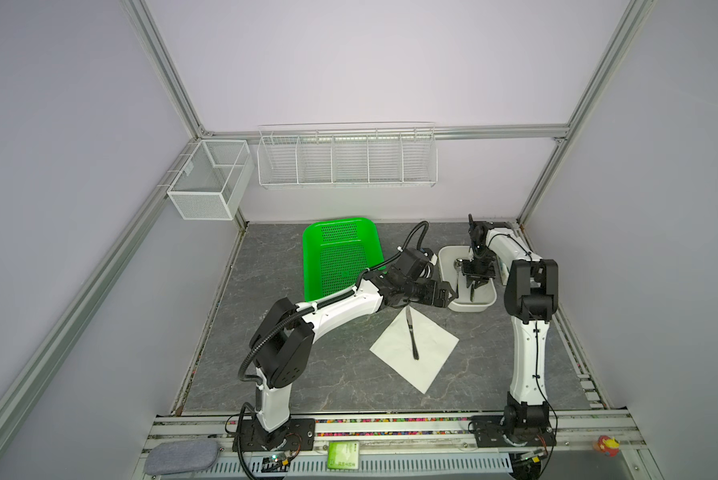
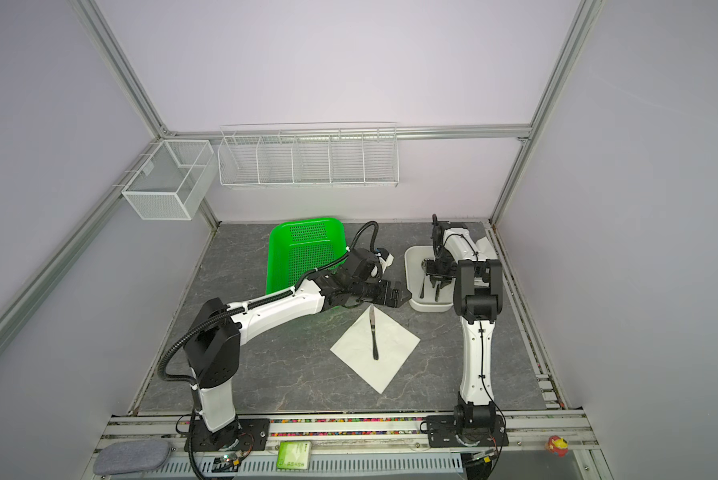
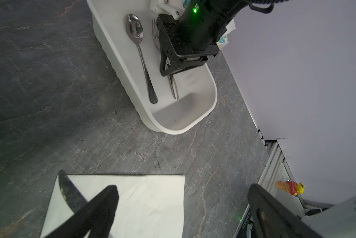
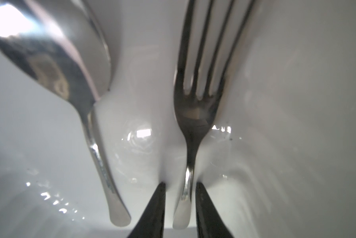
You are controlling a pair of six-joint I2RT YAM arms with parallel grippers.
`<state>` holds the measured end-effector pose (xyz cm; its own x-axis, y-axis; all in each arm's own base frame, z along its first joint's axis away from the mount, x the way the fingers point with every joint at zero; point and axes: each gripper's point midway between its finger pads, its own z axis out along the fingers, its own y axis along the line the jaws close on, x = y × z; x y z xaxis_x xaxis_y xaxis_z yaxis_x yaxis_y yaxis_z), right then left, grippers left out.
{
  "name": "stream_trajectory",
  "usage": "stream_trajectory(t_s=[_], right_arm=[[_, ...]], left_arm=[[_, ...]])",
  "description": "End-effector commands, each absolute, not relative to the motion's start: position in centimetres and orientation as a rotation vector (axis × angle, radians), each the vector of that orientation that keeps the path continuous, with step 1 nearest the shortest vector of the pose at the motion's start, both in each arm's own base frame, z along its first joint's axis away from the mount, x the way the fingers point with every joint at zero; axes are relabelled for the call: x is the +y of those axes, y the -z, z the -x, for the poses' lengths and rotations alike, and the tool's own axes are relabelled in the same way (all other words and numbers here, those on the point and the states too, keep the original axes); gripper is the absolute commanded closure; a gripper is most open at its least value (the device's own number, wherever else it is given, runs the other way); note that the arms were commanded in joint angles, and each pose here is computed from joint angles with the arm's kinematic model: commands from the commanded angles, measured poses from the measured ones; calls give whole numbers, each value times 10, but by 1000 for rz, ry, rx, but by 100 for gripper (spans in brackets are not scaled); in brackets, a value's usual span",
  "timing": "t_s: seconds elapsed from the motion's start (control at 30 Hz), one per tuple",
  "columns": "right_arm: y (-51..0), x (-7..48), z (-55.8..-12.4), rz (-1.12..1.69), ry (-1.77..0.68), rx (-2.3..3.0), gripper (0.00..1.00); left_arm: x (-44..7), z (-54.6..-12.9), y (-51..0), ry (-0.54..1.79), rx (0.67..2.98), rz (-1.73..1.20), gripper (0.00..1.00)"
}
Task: Place the utensils on the paper napkin and roll it up
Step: 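Lower the right gripper onto the silver fork while the left gripper reaches toward the tray, then close the right gripper on the fork handle in the tray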
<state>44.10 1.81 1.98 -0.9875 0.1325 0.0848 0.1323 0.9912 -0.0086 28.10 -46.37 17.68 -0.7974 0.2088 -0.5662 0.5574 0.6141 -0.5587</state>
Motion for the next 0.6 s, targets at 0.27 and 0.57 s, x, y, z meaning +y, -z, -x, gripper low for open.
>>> stream_trajectory(t_s=[0.27,0.57], right_arm=[[21,18,-435,199,13,-2945,80],[-22,17,-443,177,17,-3029,84]], left_arm=[[-455,-275,-185,1012,2389,-624,1],[-450,-276,-191,984,2375,-628,1]])
